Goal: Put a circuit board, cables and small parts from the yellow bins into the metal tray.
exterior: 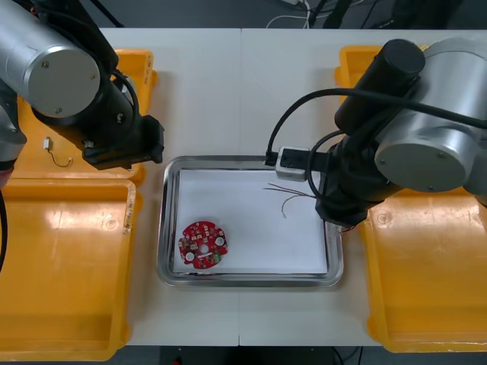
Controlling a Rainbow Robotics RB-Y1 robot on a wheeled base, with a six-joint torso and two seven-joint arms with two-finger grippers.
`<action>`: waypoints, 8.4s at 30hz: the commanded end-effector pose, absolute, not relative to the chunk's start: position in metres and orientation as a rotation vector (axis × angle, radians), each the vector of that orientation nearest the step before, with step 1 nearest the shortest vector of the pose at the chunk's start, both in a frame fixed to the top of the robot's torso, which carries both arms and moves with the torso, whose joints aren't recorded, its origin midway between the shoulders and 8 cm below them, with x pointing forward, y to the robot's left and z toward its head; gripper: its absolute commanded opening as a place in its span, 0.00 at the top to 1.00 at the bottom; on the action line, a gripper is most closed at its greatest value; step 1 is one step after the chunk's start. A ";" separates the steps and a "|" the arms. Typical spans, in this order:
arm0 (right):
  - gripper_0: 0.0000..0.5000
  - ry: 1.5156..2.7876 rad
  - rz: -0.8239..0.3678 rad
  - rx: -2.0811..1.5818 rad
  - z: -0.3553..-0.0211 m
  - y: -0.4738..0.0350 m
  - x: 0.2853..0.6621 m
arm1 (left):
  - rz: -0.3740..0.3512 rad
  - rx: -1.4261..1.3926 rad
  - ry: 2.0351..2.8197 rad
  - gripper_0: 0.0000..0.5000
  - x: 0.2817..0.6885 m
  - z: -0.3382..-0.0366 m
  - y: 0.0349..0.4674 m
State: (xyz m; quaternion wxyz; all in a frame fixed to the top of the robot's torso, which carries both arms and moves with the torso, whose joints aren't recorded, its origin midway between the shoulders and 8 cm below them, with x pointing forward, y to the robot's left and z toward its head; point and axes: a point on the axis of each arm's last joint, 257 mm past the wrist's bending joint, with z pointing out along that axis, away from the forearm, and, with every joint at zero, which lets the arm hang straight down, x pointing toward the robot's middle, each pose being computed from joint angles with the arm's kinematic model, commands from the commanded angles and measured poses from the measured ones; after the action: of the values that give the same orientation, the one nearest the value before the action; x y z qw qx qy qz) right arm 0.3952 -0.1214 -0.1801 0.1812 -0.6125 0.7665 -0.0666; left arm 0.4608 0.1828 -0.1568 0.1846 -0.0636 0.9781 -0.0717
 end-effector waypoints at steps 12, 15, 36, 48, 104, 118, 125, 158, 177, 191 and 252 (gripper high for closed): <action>1.00 1.903 -0.270 -1.937 -0.210 -0.084 0.389 | -0.149 -0.187 2.656 0.00 0.512 -0.073 0.264; 1.00 1.888 -0.290 -1.962 -0.216 -0.086 0.389 | -0.119 -0.168 2.648 0.00 0.517 -0.067 0.279; 1.00 1.916 -0.272 -2.082 -0.253 -0.091 0.380 | 0.090 -0.041 2.686 0.00 0.528 -0.070 0.380; 1.00 1.927 -0.217 -2.080 -0.269 -0.075 0.380 | 0.126 0.030 2.646 0.00 0.554 -0.079 0.418; 0.00 2.091 -0.262 -1.915 -0.233 -0.099 0.399 | 0.128 0.101 2.535 0.00 0.584 -0.187 0.462; 0.00 2.245 -0.231 -1.690 -0.175 -0.125 0.418 | 0.155 0.108 2.516 0.00 0.588 -0.205 0.461; 0.00 2.244 -0.191 -1.514 -0.134 -0.136 0.441 | 0.147 0.108 2.502 0.00 0.591 -0.212 0.456; 0.00 2.614 -0.153 -0.441 -0.050 -0.345 0.546 | 0.158 0.123 2.502 1.00 0.590 -0.230 0.451; 0.00 2.662 -0.068 -0.175 -0.053 -0.363 0.583 | 0.139 0.105 2.557 1.00 0.577 -0.177 0.443; 0.00 2.607 -0.091 0.024 -0.061 -0.362 0.614 | 0.192 0.072 2.629 1.00 0.537 -0.126 0.406; 0.00 2.475 0.247 0.800 -0.127 -0.347 0.647 | -0.046 0.002 2.572 1.00 0.473 -0.213 0.086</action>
State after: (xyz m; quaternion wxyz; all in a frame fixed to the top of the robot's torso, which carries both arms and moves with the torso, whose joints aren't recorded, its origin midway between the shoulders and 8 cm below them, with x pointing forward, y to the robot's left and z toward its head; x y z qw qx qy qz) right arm 0.6294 -0.3607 -0.1610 0.2332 0.2925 0.9243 0.0751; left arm 0.4652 0.1103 -0.2278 0.2562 0.0003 0.9666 -0.0012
